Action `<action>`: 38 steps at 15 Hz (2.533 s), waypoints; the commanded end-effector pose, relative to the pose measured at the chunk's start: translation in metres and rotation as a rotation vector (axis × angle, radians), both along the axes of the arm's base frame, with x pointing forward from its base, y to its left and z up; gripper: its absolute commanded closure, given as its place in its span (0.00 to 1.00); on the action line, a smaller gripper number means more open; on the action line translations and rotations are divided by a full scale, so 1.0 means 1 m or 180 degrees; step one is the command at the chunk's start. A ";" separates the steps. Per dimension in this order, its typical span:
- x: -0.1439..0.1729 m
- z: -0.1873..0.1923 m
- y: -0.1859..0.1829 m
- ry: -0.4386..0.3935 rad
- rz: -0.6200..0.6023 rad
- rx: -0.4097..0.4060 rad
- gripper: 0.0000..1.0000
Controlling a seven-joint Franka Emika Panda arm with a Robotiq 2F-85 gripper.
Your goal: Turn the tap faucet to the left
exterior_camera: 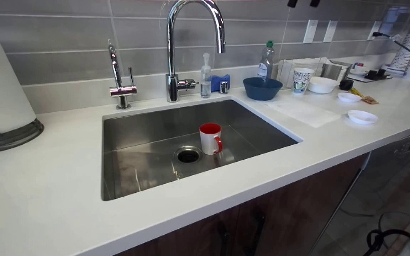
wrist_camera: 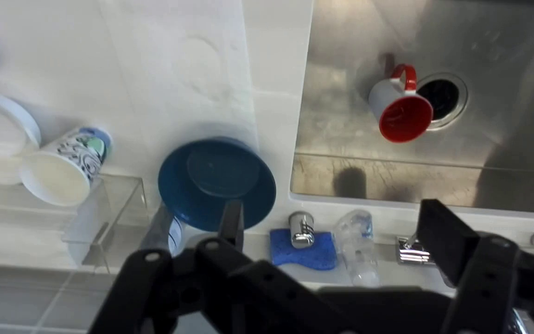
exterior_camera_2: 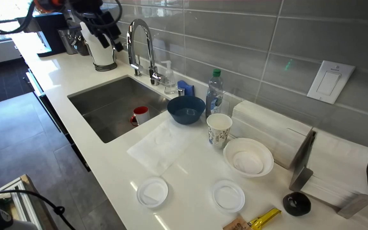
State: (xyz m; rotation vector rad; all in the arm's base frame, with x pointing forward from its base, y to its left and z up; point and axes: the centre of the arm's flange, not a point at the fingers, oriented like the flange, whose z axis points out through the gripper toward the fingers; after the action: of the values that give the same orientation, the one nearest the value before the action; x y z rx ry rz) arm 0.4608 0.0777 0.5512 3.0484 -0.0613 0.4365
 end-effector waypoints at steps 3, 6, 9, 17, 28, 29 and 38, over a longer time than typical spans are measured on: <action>0.093 -0.002 0.013 -0.0380 0.0522 -0.0088 0.46; 0.122 -0.011 0.027 -0.0532 0.0767 0.0104 0.67; 0.142 -0.020 0.040 -0.0671 0.0969 0.0244 0.89; 0.162 -0.038 0.074 -0.0705 0.1316 0.0815 1.00; 0.154 -0.042 0.159 -0.0596 0.1964 0.1281 1.00; 0.155 -0.045 0.169 -0.0610 0.2016 0.1304 1.00; 0.193 -0.071 0.233 -0.0771 0.2344 0.1595 1.00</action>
State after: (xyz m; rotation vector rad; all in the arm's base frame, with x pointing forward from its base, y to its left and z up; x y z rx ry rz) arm 0.6263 0.2888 0.4886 3.3492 1.0572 0.8686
